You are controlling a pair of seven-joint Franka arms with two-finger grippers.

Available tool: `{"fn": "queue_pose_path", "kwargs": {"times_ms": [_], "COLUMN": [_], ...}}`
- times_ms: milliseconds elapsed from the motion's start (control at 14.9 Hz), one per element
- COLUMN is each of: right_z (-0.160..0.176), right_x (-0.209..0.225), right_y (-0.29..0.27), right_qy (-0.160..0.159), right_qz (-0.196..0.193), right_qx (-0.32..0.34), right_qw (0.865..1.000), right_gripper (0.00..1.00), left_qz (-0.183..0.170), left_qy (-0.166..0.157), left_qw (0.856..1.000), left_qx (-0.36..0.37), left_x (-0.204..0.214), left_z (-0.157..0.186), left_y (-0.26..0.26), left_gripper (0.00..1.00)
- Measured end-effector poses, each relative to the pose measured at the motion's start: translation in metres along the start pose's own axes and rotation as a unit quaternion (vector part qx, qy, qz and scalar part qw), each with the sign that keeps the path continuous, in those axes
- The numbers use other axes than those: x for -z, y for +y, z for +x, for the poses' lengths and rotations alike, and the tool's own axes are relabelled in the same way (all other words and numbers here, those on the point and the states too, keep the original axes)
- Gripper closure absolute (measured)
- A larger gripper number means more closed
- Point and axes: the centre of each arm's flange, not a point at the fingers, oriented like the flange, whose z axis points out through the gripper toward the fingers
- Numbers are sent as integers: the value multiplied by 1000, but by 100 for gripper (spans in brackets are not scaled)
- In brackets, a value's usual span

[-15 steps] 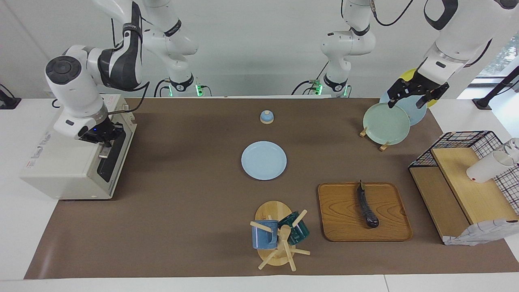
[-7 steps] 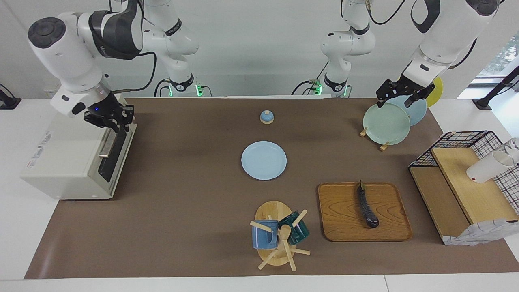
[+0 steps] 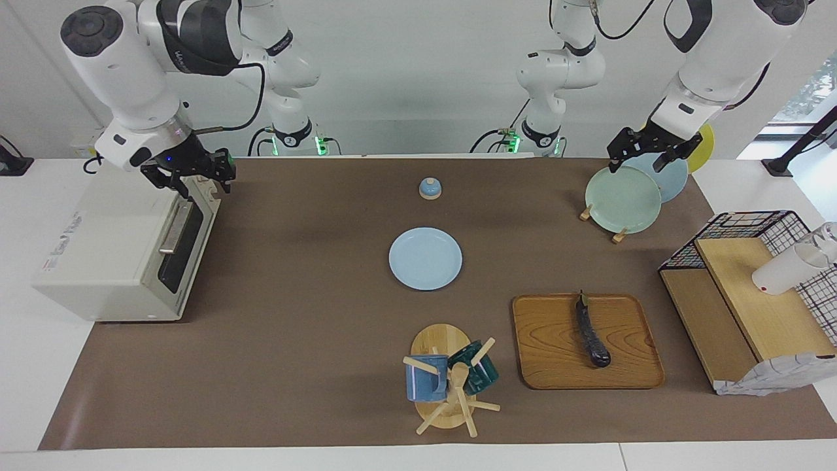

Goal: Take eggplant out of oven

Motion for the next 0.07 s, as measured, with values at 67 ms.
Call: {"fn": "queue_pose_path", "kwargs": {"times_ms": [67], "right_z": [-2], "right_x": [3], "right_y": [-4], "right_qy": [0], "right_qz": [0], "right_qx": [-6], "right_qw": [1000], "right_gripper": [0], "left_qz": [0], "left_qy": [0], "left_qw": [1000], "left_qx": [0], "left_x": [0], "left_z": [0], "left_y": [0], "left_gripper": [0]}}
